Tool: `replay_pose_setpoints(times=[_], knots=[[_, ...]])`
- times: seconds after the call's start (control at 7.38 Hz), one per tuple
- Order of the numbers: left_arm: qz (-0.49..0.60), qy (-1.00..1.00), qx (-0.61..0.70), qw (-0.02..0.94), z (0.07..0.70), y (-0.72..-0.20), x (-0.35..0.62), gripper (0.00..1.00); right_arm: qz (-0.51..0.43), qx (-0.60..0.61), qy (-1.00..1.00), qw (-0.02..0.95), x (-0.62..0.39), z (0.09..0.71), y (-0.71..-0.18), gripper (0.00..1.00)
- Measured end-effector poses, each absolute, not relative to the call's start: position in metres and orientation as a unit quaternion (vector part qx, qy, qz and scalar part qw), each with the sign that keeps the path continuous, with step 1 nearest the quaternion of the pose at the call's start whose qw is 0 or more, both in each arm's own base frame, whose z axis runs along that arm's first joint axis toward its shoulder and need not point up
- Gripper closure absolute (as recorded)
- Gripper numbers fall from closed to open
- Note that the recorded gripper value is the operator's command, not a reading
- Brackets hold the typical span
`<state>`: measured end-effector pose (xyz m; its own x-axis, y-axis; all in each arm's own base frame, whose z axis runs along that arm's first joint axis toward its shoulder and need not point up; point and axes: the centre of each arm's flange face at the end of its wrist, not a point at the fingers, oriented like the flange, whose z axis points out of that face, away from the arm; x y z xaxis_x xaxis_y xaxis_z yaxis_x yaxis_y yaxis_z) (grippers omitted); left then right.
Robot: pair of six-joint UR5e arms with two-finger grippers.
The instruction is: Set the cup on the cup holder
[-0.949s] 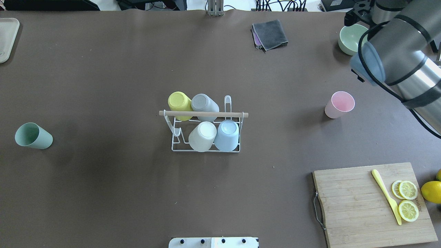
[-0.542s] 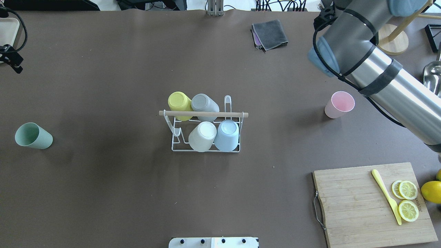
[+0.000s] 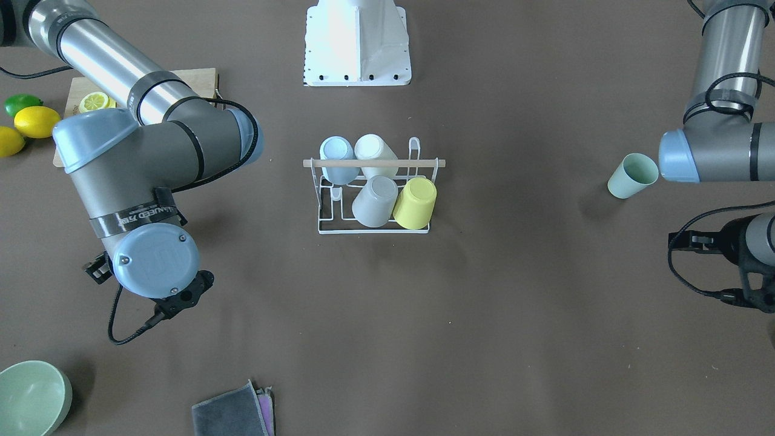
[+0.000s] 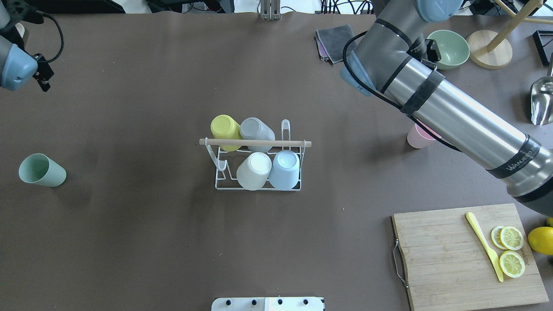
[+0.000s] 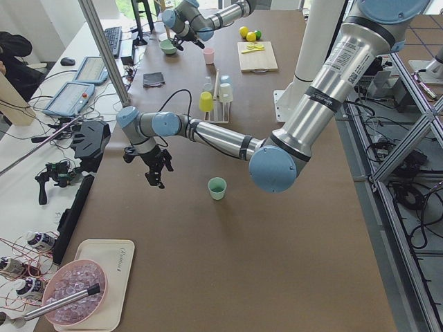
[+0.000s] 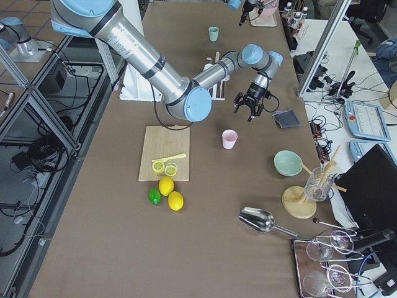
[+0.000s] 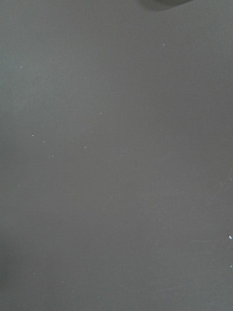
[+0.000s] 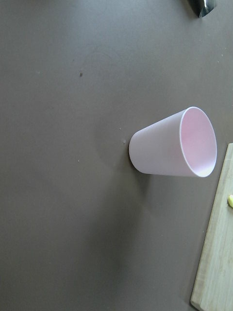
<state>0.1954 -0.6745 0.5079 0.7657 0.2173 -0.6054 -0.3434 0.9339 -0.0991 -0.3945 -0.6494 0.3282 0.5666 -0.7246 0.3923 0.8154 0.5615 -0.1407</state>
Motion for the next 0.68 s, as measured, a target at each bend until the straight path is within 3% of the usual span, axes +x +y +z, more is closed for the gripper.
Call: replay_pose_setpoints(times=[0.68], knots=[[0.244, 0.307, -0.146, 0.908, 0.521, -0.659, 0.215, 0.02, -0.555, -0.168, -0.074, 0.812, -0.465, 0.336, -0.621, 0.0]])
